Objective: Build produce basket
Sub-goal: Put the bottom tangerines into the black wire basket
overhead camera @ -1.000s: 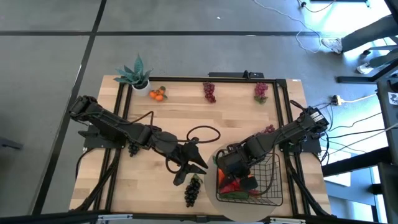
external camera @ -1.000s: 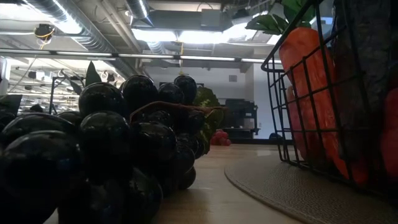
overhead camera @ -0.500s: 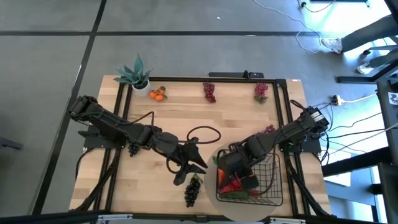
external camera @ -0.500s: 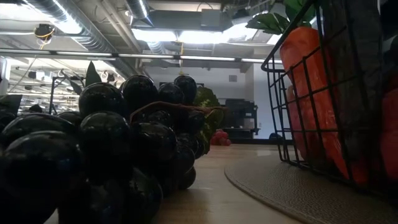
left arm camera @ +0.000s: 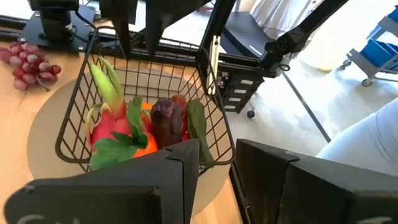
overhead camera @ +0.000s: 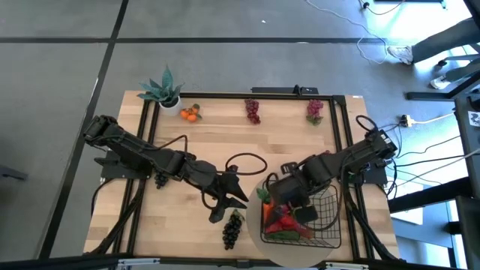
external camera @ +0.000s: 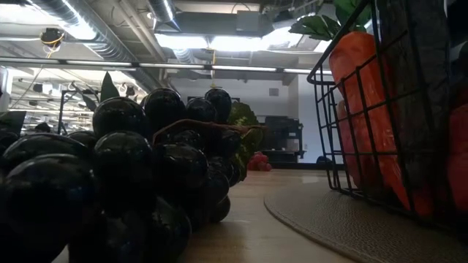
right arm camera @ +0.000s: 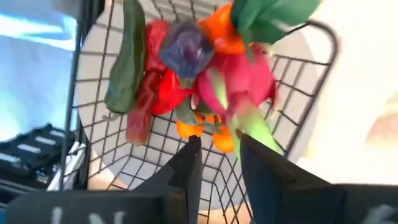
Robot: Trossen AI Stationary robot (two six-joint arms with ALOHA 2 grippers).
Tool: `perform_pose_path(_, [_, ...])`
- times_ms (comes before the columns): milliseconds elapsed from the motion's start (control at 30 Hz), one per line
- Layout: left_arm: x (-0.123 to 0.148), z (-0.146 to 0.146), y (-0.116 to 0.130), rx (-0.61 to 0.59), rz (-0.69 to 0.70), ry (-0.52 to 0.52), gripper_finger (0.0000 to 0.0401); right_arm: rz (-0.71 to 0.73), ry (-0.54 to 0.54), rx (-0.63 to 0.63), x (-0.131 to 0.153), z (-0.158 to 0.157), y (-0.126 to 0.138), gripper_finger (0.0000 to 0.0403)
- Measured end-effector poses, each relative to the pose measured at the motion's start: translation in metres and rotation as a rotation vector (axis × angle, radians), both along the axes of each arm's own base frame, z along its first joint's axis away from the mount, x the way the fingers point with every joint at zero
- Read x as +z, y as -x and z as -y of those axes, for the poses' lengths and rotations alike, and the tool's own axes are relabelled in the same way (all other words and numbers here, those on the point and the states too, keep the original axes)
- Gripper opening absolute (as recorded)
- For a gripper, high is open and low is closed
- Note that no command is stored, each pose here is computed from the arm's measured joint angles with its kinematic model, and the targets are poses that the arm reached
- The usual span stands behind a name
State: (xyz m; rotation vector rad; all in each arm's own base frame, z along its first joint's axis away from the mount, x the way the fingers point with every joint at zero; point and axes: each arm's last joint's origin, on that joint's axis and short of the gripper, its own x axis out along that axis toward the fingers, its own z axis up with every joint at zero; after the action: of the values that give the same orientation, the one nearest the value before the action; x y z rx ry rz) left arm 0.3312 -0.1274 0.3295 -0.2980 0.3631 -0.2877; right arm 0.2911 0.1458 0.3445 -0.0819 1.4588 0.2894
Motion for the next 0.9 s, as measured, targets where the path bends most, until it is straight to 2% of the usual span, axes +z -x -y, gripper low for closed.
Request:
perform_pose_path(233, [-0.002,-0.001,0.001,0.000,-0.024,-0.009,0.0094,0.128,-0.025,-0.015,0.037,0.002,0.002,0.0096])
perform_pose_path(467, [0.010,-0.009,0.017,0.026,-0.052,-0.013,0.0094,0.251,0.011,-0.042,0.071,0.010,0.013,0.0096])
perform_pose_path(667, [0.020,-0.021,0.040,0.118,-0.139,-0.031,0.0094,0.374,0.034,-0.131,0.097,0.024,0.034,0.0096])
perform_pose_path(900, [0.020,-0.037,0.062,0.259,-0.293,0.041,0.0094,0.485,0.083,-0.274,0.115,0.038,0.054,0.0096])
